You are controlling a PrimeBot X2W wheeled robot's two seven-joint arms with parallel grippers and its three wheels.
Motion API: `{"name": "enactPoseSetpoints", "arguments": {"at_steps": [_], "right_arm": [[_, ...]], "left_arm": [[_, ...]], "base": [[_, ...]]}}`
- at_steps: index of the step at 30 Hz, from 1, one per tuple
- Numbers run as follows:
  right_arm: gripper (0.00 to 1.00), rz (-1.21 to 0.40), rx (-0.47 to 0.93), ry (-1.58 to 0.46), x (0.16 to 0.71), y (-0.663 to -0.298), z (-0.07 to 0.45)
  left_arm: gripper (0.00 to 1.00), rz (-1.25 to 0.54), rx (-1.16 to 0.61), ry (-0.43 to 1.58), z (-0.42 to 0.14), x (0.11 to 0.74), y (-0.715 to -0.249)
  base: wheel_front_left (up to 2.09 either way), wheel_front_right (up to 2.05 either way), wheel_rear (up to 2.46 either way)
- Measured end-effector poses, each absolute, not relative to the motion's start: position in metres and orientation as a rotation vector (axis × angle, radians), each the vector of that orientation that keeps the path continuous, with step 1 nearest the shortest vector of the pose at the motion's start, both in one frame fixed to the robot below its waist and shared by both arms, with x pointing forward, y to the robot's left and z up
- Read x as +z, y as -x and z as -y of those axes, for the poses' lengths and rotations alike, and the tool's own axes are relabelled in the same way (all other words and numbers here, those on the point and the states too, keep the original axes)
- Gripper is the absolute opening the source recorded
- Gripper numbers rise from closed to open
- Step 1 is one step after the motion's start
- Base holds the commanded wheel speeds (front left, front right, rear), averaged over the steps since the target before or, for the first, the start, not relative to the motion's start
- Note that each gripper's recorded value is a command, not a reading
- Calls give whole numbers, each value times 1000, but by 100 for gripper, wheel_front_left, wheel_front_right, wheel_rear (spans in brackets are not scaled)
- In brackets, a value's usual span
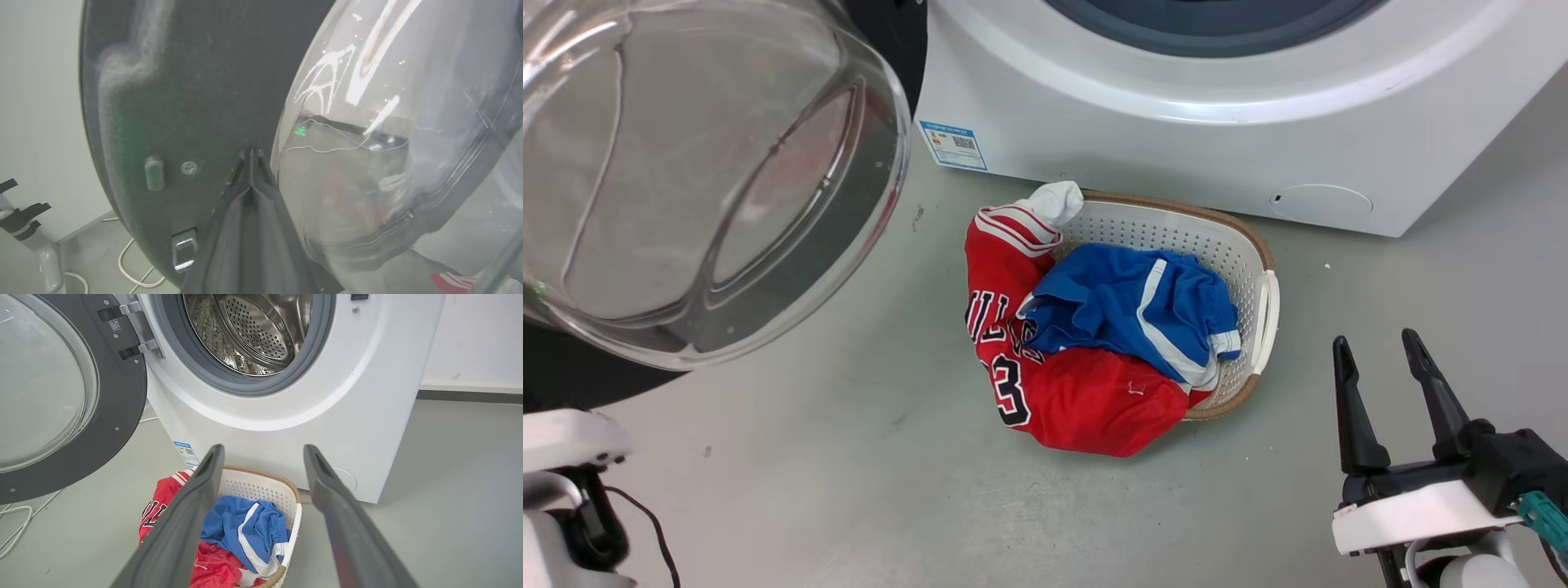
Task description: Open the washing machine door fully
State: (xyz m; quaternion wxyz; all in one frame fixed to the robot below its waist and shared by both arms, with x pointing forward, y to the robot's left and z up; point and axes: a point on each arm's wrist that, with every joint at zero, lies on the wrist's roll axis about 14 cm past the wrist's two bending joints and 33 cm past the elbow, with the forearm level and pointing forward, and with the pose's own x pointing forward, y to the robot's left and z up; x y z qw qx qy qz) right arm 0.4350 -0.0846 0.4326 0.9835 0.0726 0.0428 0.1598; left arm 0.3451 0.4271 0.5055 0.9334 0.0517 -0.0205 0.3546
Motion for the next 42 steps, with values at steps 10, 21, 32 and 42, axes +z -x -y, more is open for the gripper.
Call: {"name": "enactPoseSetpoints", "arguments": {"at_steps": [10,21,32,42], "right_arm": [[100,-99,293,-136,425,-439,94],[100,-99,292,-136,425,-439,95],[100,-47,288,-150,449,-433,97],[100,5,281,-150,475,-411,102]], "left_arm": [[0,29,772,-98,-452,501,-356],[0,5,769,-90,-460,495,-355],[0,-2,721,-107,-453,500,-340],[0,63,632,-122,-419,519,-321]], "base": [[0,0,0],[0,0,0],[0,0,0],[0,0,0]]}}
